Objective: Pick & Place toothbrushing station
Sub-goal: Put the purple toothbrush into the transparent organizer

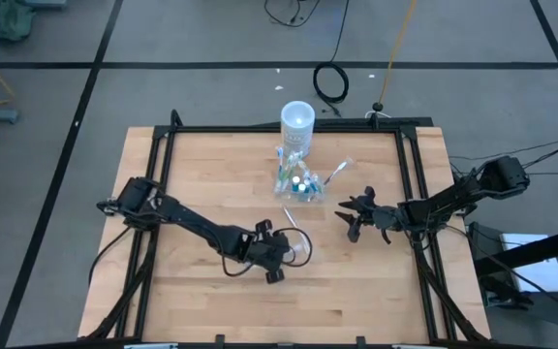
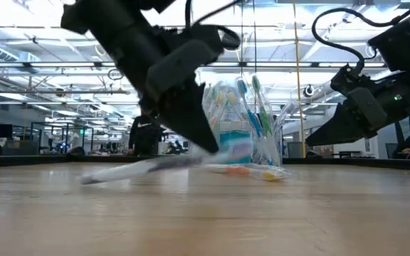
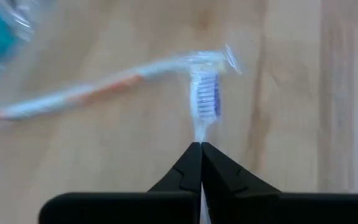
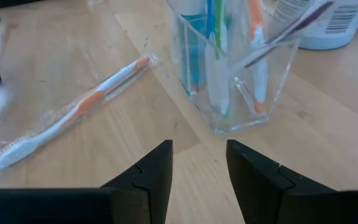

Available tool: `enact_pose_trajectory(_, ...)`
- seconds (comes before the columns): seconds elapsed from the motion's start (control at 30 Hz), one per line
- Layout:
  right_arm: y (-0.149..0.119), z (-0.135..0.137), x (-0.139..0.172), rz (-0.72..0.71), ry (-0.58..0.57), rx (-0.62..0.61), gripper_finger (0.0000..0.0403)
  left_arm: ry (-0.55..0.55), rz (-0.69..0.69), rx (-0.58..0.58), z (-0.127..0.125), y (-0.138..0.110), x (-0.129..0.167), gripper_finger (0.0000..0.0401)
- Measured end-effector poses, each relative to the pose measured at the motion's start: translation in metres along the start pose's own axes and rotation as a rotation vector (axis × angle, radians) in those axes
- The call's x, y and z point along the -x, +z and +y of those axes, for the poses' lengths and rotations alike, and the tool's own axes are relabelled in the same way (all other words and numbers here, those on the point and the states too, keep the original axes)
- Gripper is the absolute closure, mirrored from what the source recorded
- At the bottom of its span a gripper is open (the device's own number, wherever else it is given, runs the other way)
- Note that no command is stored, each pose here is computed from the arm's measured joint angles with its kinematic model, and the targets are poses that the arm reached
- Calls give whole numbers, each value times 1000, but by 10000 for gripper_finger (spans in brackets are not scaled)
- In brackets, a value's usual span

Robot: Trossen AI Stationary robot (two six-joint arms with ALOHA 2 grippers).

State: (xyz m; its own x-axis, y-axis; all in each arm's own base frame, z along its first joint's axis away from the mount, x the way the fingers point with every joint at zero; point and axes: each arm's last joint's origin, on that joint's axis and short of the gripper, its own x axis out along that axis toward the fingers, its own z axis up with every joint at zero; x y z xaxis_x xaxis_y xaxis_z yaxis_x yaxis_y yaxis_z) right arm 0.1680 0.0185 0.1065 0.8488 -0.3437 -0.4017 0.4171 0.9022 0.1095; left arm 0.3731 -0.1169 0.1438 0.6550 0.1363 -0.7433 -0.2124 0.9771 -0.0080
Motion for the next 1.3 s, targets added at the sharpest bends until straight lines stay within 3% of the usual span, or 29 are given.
enact_pose_trajectory(0.37,0,-7,-2,6,-42,-10,261,130,-188,32,7,28,43,394)
enact_pose_trajectory(0.53,0,-8,-3,6,-49,-13,261,296,-313,47,20,44,62,394)
enact_pose_trajectory(0.73,0,-8,-3,7,-50,-8,261,479,-469,166,50,70,83,398)
enact_pose_trajectory(1.03,1,-8,-3,-1,-48,8,261,568,-598,197,99,102,79,398)
enact_pose_trajectory(1.3,1,-8,-3,0,-49,14,261,631,-603,245,129,108,70,398)
